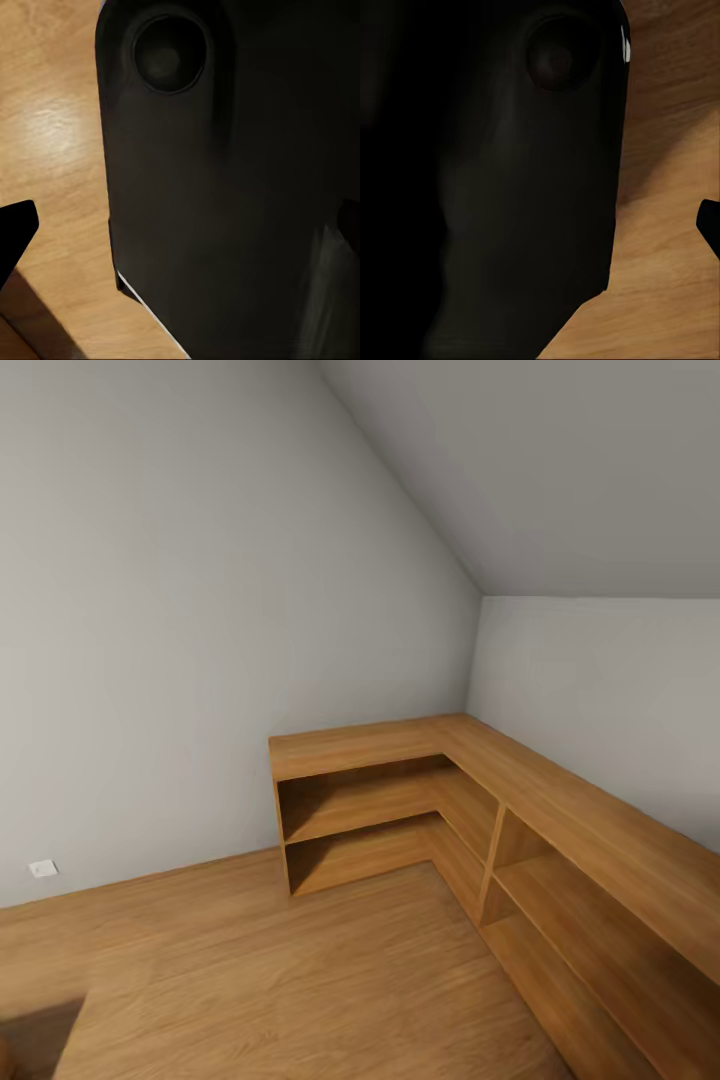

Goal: In the bedroom, organize the workspace by keeping the computer under the desk, ensuring the monitor is on the desk, placing the keyboard on the desk next to the monitor, placing the mouse on the desk next to the keyboard, moving the folder from the swivel chair onto the desk next to the mouse, stacking the notebook on top of the folder with the pen on top of the notebook, and positioning the swivel chair next to the desk.

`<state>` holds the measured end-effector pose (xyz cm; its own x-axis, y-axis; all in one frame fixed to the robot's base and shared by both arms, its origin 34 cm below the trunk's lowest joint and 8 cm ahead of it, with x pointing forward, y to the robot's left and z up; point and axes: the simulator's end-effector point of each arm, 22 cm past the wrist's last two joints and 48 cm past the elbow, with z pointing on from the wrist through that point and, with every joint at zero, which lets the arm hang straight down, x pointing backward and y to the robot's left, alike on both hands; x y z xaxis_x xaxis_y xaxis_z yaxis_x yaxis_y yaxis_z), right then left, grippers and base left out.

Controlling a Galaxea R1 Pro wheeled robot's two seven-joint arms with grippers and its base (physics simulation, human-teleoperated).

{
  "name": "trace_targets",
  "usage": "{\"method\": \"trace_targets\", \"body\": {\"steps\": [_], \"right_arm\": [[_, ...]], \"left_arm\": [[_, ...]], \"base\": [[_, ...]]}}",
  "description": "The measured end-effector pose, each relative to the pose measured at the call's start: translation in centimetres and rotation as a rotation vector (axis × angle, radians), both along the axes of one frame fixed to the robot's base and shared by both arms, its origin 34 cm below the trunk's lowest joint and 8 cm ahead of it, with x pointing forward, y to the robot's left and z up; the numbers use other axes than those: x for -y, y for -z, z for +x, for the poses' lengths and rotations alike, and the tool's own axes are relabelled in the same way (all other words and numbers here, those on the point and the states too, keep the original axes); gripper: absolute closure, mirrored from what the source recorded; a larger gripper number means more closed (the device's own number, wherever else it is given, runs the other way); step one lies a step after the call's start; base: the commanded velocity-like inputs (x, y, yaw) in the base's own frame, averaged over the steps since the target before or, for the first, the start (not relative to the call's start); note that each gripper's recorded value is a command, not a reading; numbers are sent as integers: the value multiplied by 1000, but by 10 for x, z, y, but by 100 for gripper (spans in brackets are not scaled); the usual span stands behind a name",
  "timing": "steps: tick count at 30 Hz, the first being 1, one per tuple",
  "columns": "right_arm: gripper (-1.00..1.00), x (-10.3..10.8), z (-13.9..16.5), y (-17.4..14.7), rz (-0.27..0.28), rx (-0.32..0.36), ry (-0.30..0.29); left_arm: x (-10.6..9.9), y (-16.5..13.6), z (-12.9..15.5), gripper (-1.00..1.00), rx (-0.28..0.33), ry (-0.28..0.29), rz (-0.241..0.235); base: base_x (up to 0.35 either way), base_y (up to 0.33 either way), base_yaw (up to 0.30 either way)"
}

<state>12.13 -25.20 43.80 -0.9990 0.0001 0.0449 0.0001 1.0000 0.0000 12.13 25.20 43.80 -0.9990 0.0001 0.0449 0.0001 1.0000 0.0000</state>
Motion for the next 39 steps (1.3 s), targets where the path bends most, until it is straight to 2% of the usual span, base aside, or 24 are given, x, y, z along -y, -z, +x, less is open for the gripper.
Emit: {"method": "trace_targets", "body": {"steps": [6,12,25,29,30,35,39], "right_arm": [[-100,-25,-2,-9,33,-8,-3],[-100,-31,7,-19,42,26,-2],[-100,-29,24,-40,38,100,6],[-100,-29,38,-46,38,141,6],[-100,-29,77,-54,37,293,8],[-100,-28,85,-62,37,314,10],[-100,-25,108,-72,33,364,9]], "left_arm": [[27,-8,13,-100,15,0,-37],[53,-20,15,-100,15,1,-70],[55,-41,15,-100,14,5,-72],[54,-47,14,-100,14,3,-68],[54,-48,14,-100,14,3,-68],[54,-56,15,-100,15,3,-68],[54,-62,50,-100,91,-3,-68]], "base": [[0,0,0],[0,0,0],[0,0,0],[0,0,0],[0,0,0],[0,0,0],[0,0,0]]}}
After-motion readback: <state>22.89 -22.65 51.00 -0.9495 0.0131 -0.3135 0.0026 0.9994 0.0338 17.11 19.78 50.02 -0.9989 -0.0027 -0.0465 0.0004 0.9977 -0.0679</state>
